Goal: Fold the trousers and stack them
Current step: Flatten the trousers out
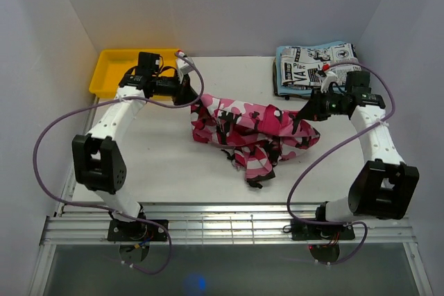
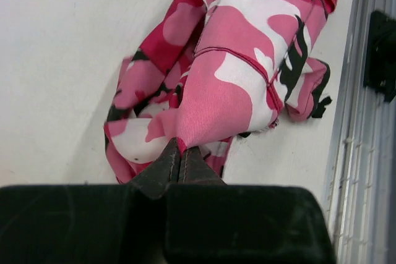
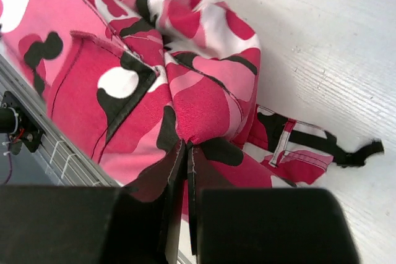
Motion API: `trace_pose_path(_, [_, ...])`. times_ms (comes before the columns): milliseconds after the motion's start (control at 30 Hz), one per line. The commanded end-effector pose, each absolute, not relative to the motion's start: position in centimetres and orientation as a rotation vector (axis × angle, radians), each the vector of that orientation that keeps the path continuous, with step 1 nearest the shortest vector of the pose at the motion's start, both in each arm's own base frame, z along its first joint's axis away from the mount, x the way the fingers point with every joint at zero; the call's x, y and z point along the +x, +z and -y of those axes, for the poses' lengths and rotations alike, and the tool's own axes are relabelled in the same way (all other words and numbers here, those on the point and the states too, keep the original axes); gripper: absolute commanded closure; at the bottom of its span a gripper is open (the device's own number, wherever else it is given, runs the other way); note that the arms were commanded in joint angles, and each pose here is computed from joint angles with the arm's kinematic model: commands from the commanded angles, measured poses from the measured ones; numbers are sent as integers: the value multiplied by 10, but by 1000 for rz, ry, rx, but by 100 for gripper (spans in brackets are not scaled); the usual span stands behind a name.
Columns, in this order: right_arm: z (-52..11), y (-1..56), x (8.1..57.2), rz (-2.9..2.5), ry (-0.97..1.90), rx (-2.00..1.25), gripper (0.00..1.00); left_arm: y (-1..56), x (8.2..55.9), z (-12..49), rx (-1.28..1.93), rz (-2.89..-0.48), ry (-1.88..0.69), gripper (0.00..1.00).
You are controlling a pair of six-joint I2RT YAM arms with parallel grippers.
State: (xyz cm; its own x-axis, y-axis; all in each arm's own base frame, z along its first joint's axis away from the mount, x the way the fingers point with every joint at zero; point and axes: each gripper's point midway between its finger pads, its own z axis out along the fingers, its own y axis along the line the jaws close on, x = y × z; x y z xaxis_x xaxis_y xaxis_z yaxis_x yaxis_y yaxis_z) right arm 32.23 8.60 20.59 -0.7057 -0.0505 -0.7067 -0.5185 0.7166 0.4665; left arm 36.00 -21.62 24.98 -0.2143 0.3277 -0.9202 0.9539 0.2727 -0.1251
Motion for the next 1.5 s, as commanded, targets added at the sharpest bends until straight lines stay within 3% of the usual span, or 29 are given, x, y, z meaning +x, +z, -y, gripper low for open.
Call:
trace_pose_path(0, [-86, 193, 350, -2238, 835, -392, 92, 259, 390, 204, 918, -1820, -1120, 100])
trace_pose_path(267, [-100, 235, 367, -2142, 744, -552, 92, 331, 408, 150, 746, -1736, -951, 100])
trace_pose_path(367, [-125, 238, 361, -2147, 730, -652, 52, 341, 416, 102, 600, -1790, -869, 100])
trace_pose_path(400, [-126, 240, 362, -2145, 734, -657, 26, 340, 415, 94, 567, -1815, -851, 100])
trace_pose_path(500, [-102, 244, 363, -2115, 597, -709, 2, 328, 419, 68, 512, -1871, -769, 100])
trace_pose_path(700, [-41, 204, 360, -1941, 217, -1069, 5, 295, 413, 59, 600, -1909, -758, 100])
trace_pose_path(900, [-77, 177, 394, -1859, 510, -1095, 0, 270, 406, 59, 693, -1904, -744, 100])
trace_pose_path(967, [-91, 164, 407, -1844, 619, -1098, 5, 267, 406, 55, 712, -1904, -710, 100])
trace_pose_path(1467, [-192, 86, 487, -1687, 622, -1447, 2, 253, 425, 38, 674, -1959, -713, 100])
